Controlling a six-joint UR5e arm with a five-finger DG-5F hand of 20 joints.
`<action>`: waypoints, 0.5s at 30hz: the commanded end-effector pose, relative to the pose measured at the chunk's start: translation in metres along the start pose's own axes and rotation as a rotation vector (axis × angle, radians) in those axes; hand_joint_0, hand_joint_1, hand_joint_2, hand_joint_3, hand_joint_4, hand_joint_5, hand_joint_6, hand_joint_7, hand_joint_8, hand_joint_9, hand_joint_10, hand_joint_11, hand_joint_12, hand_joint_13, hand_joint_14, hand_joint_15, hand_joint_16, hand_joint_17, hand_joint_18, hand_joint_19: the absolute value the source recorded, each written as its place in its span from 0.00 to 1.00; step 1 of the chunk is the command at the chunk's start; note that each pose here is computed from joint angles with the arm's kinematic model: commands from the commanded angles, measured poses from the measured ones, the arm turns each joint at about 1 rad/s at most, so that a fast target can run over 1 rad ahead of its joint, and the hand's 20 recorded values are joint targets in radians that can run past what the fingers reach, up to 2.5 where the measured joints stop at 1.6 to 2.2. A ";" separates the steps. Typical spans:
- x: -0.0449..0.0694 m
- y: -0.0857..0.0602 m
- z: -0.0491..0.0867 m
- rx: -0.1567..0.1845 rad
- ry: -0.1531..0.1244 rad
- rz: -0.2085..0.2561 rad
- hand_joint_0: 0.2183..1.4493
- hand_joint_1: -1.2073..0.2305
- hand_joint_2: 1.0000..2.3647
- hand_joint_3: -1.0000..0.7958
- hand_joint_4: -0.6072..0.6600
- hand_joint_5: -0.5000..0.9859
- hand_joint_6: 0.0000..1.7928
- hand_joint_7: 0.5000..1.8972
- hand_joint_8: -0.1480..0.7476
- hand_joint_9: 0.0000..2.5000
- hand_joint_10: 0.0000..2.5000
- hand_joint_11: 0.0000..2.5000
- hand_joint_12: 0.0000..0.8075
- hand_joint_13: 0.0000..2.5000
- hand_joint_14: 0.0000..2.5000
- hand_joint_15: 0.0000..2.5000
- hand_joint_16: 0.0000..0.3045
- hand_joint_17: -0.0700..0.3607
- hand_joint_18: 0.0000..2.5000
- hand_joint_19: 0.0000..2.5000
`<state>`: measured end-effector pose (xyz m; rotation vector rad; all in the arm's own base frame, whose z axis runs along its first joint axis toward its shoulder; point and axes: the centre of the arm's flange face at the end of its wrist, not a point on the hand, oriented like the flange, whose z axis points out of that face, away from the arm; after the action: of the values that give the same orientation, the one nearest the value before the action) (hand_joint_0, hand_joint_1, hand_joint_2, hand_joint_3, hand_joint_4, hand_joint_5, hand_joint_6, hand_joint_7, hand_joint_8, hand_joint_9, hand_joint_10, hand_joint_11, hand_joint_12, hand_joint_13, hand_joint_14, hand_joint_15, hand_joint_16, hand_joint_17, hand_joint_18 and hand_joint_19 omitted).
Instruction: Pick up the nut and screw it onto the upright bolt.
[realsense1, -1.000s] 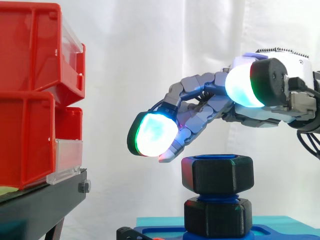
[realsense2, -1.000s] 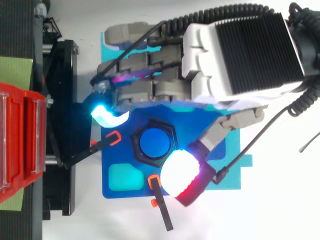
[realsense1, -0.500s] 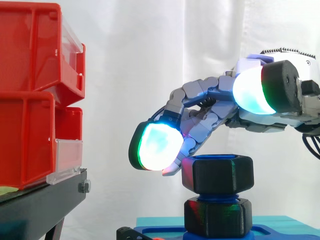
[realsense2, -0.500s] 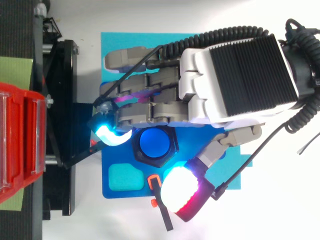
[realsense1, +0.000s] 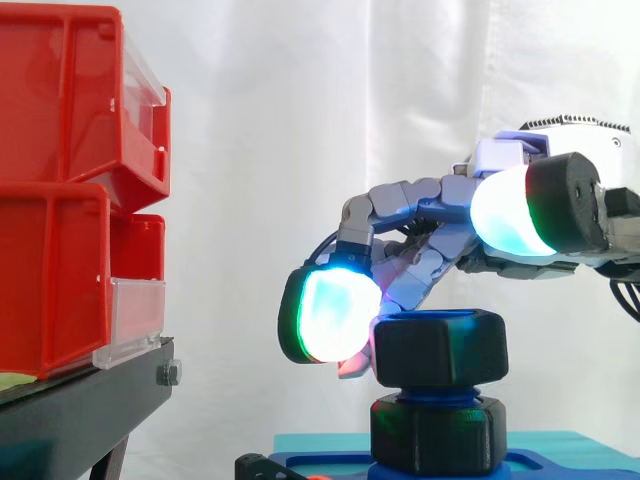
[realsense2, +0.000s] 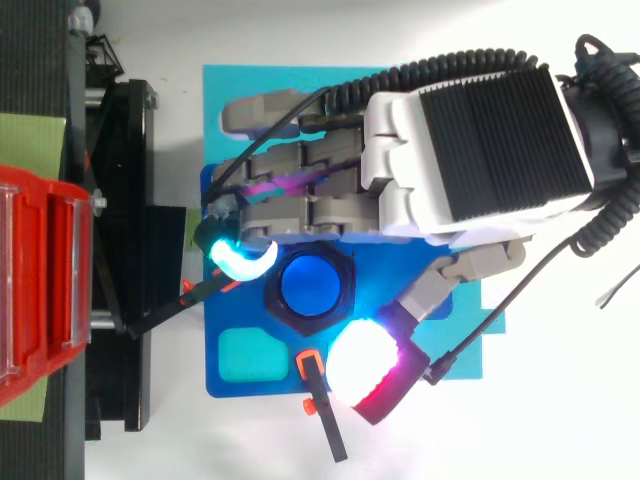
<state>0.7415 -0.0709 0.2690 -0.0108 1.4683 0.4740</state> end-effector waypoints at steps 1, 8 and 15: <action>0.000 -0.003 -0.001 0.003 0.001 0.000 0.24 0.73 0.00 0.28 0.63 0.33 0.28 0.60 0.47 0.35 0.00 0.00 0.31 0.23 0.00 0.00 0.07 0.28 0.08 0.00; -0.004 -0.013 -0.005 0.016 -0.005 -0.003 0.24 0.71 0.00 0.28 0.62 0.35 0.28 0.70 0.47 0.37 0.00 0.00 0.29 0.25 0.00 0.00 0.07 0.27 0.10 0.00; -0.008 -0.021 -0.009 0.023 -0.017 -0.007 0.24 0.72 0.00 0.28 0.61 0.35 0.32 0.59 0.47 0.39 0.00 0.00 0.28 0.26 0.00 0.00 0.06 0.26 0.11 0.00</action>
<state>0.7396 -0.0919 0.2690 0.0058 1.4617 0.4533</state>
